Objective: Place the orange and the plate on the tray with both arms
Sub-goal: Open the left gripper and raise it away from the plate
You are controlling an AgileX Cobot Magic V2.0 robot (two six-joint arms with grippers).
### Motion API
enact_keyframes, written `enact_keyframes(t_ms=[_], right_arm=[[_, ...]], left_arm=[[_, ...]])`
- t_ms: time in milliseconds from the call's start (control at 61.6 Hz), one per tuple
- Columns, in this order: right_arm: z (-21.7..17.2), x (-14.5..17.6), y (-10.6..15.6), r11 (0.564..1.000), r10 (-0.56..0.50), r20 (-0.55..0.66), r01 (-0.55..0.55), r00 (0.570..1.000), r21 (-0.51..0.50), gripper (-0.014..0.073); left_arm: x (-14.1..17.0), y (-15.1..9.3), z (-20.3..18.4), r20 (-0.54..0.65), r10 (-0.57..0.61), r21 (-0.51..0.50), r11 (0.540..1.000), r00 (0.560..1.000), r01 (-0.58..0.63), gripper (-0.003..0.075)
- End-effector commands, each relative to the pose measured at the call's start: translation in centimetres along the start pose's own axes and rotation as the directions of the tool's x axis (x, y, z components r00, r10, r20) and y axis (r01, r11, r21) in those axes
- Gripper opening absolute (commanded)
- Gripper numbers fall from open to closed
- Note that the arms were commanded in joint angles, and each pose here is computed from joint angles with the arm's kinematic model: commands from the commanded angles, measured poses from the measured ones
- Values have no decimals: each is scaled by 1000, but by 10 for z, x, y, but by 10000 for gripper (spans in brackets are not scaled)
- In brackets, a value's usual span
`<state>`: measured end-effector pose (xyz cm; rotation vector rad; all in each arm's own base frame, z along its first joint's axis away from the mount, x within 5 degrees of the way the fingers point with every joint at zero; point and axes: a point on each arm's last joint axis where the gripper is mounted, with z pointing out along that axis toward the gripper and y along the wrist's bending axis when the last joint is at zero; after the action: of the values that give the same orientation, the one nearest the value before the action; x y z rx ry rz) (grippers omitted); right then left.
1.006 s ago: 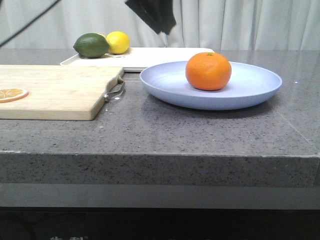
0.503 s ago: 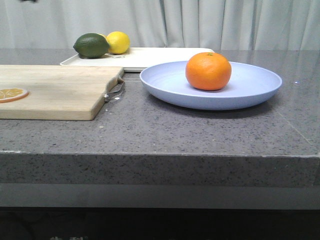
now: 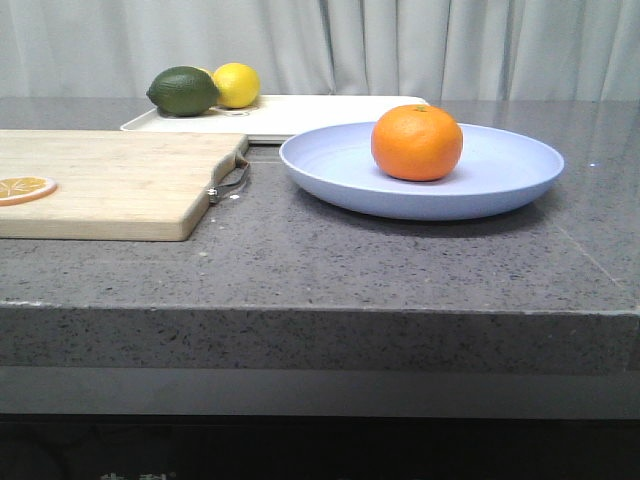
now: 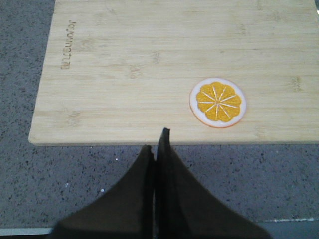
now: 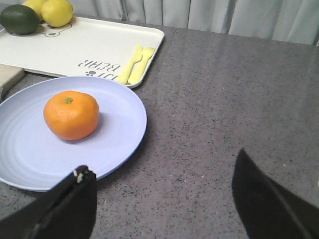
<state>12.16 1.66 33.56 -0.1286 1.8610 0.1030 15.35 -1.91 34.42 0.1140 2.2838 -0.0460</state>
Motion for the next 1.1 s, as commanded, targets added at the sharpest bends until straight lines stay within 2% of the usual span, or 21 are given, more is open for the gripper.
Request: enact_keyframes(t_ms=[0, 211, 406, 519, 682, 909, 1088], right_arm=[[-3, -17, -1, 1000, 0, 97, -1, 995, 8, 573], [-3, -17, -1, 1000, 0, 97, -1, 995, 8, 573], [-3, -17, -1, 1000, 0, 96, -1, 995, 8, 573], [-3, -17, -1, 1000, 1, 96, -2, 995, 7, 573], [11, -22, 1, 998, 63, 51, -62, 997, -17, 570], [69, -49, 1, 989, 145, -77, -147, 986, -29, 565], [127, -60, 0, 983, 177, -183, -182, 967, -12, 430]], left_arm=[[7, 1, -22, 165, -23, 16, 1000, 986, 20, -18], [54, 2, -48, 308, -41, 39, 999, 951, 31, -18], [85, 2, -66, 531, -73, 78, 996, 844, 37, -18], [95, 2, -71, 598, -77, 83, 996, 798, 34, -18], [100, 2, -69, 599, -77, 83, 996, 797, 34, -18], [100, 2, -68, 597, -77, 83, 996, 799, 34, -18], [100, 2, -68, 596, -77, 83, 996, 800, 34, -18]])
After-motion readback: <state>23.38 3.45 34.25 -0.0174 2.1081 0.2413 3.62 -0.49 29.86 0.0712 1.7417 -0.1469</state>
